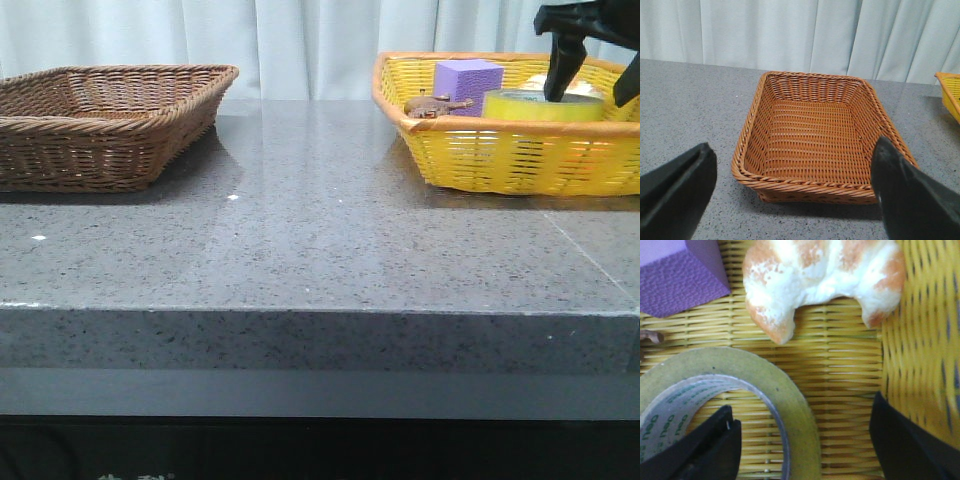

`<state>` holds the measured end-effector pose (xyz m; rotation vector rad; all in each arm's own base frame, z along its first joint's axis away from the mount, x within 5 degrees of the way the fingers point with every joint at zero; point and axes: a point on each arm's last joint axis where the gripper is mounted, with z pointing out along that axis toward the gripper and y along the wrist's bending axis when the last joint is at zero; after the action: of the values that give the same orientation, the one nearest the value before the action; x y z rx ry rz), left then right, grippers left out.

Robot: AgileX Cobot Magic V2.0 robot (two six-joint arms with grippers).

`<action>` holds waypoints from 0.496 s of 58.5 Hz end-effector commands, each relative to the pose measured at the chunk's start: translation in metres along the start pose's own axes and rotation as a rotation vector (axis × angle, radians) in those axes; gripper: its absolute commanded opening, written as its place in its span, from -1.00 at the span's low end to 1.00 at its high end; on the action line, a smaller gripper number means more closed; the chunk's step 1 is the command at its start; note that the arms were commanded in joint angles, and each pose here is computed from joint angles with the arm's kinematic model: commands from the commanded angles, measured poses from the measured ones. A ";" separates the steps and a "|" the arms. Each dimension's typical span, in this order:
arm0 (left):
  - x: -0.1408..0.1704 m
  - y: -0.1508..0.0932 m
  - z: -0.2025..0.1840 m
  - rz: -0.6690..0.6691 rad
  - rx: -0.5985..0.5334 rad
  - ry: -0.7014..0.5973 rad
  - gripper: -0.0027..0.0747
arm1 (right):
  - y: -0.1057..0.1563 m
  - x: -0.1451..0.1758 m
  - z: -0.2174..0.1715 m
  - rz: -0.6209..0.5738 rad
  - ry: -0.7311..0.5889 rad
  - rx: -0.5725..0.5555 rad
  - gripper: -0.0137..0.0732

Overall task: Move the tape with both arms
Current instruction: 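Lower the right gripper into the yellow basket and grasp the tape roll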

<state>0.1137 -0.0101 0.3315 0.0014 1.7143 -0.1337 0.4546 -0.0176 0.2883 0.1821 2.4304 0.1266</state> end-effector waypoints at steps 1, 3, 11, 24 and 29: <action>-0.018 -0.002 -0.002 -0.007 0.011 -0.104 0.67 | 0.002 -0.021 -0.032 -0.014 -0.132 -0.003 0.57; -0.018 -0.002 -0.002 -0.007 0.011 -0.104 0.67 | 0.002 -0.021 -0.032 -0.014 -0.132 -0.003 0.54; -0.018 -0.002 -0.002 -0.007 0.011 -0.104 0.67 | 0.002 -0.021 -0.032 -0.014 -0.129 -0.003 0.19; -0.018 -0.002 -0.002 -0.007 0.011 -0.104 0.67 | 0.002 -0.021 -0.032 -0.013 -0.129 -0.004 -0.46; -0.018 -0.002 -0.002 -0.007 0.011 -0.104 0.67 | 0.002 -0.021 -0.032 -0.013 -0.133 -0.004 -0.58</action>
<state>0.1137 -0.0101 0.3315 0.0014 1.7143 -0.1337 0.4551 -0.0175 0.2863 0.1857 2.4362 0.1291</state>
